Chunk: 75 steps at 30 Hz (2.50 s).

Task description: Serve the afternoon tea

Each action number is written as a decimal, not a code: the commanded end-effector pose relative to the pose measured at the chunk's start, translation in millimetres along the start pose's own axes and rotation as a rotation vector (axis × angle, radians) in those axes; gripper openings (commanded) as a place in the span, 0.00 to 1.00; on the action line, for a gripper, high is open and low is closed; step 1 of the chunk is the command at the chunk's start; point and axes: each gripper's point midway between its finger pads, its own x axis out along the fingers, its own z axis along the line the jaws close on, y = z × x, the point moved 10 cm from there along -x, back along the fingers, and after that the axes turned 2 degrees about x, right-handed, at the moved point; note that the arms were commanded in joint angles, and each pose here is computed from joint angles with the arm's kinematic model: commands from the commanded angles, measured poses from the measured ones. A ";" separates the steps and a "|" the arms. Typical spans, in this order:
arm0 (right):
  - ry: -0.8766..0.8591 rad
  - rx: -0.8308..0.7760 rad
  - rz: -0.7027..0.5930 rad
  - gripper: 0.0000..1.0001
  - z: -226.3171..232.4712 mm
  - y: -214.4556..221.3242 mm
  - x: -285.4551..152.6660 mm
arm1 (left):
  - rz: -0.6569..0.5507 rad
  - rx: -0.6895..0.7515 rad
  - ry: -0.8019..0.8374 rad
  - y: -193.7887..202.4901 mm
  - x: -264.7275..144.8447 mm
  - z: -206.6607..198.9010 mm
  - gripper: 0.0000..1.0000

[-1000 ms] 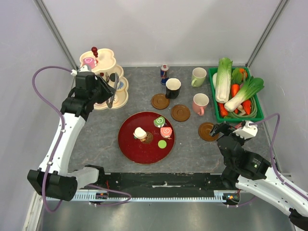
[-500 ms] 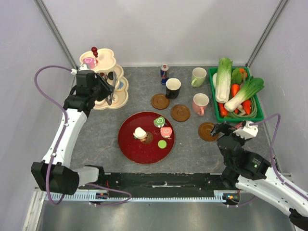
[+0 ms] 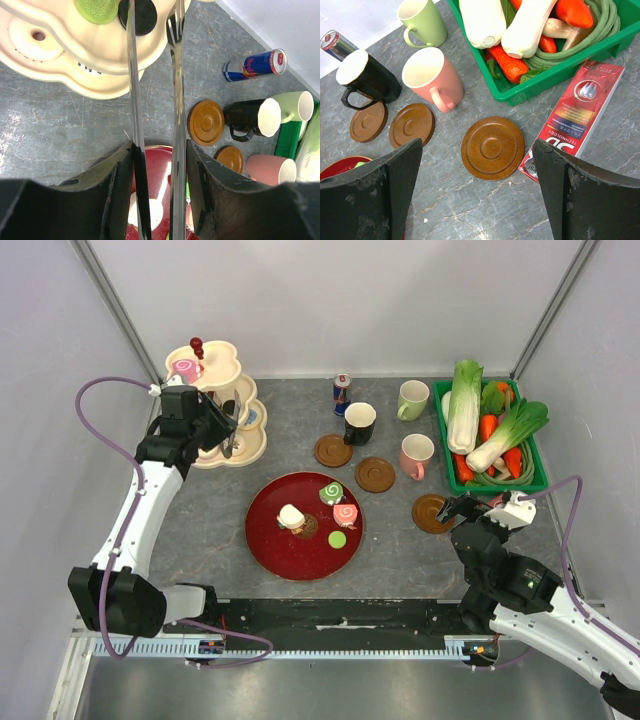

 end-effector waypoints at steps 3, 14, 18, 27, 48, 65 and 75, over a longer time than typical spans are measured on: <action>0.016 0.042 -0.039 0.98 0.7 -8.0 -0.4 | -0.057 0.016 0.007 -9.8 3.6 -0.8 0.52; 0.019 0.041 -0.039 0.98 0.8 -7.6 -0.2 | 0.002 0.021 0.146 -2.4 -19.0 -7.4 0.52; 0.017 0.042 -0.037 0.98 0.8 -7.6 -0.4 | 0.060 0.025 0.242 9.7 -30.7 -7.3 0.52; 0.018 0.039 -0.038 0.98 1.1 -7.5 -0.2 | 0.122 0.066 0.493 32.0 -71.2 -18.7 0.53; 0.020 0.030 -0.029 0.98 0.3 -3.0 1.0 | 0.590 0.507 0.575 172.7 -121.6 -31.1 0.53; 0.021 0.021 -0.017 0.98 -0.4 1.7 1.9 | 0.688 0.550 0.479 207.5 -109.9 -0.7 0.52; 0.022 0.021 -0.018 0.98 -0.5 1.6 2.0 | 0.726 0.561 0.456 217.5 -102.8 1.9 0.52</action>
